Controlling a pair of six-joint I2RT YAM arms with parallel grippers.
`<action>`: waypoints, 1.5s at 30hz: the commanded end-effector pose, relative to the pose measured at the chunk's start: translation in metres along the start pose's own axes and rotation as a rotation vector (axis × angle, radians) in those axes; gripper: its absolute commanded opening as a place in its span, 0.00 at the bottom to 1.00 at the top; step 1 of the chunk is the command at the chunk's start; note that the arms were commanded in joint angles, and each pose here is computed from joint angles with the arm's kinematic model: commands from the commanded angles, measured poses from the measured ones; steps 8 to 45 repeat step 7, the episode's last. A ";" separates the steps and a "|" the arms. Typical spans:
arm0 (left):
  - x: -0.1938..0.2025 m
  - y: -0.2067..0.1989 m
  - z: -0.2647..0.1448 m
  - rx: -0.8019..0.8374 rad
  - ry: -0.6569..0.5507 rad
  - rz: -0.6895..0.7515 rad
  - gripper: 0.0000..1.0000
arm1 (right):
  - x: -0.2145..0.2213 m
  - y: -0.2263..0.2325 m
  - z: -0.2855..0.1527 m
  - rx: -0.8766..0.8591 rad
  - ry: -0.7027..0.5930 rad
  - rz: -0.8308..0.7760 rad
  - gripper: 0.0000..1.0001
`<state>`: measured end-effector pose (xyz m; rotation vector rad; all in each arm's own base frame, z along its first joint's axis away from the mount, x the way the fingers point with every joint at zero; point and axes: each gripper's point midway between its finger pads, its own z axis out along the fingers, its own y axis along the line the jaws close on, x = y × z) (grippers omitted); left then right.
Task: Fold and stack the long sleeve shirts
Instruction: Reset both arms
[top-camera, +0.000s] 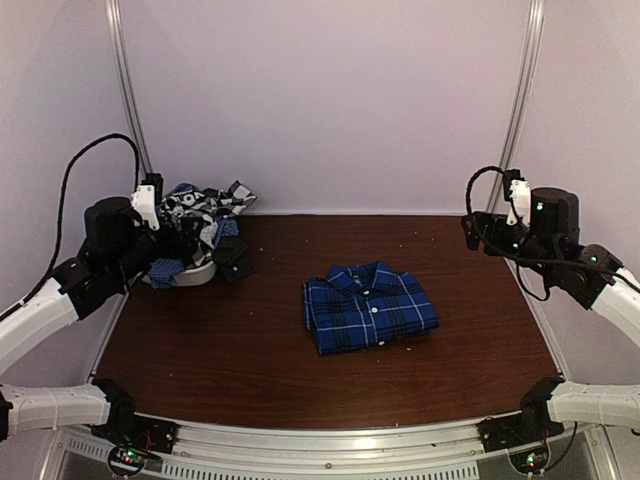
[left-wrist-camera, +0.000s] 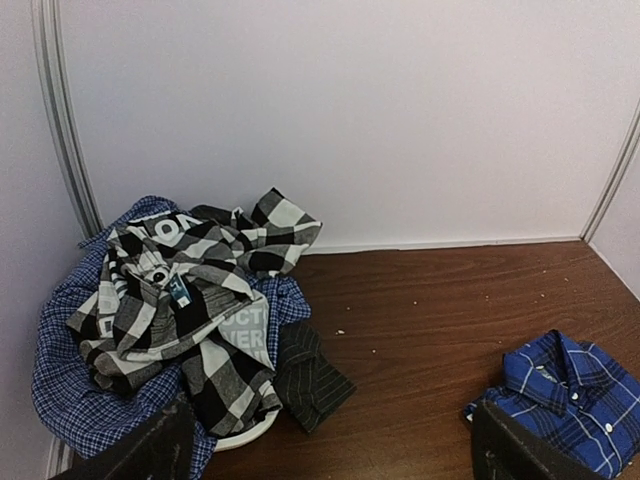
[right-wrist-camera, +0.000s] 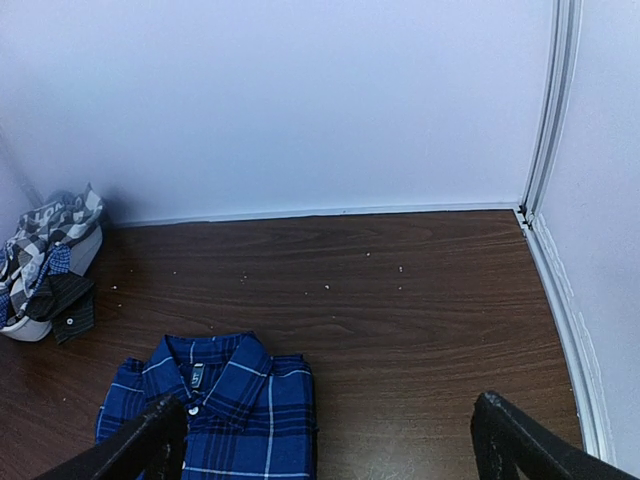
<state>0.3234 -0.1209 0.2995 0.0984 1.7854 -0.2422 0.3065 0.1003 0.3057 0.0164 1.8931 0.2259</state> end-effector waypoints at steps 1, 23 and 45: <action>-0.012 0.000 0.000 -0.002 -0.047 0.002 0.98 | -0.004 -0.002 -0.001 0.004 -0.024 0.014 1.00; -0.012 0.001 0.001 -0.004 -0.046 0.002 0.98 | -0.002 -0.002 -0.001 0.004 -0.018 0.015 1.00; -0.012 0.001 0.001 -0.004 -0.046 0.002 0.98 | -0.002 -0.002 -0.001 0.004 -0.018 0.015 1.00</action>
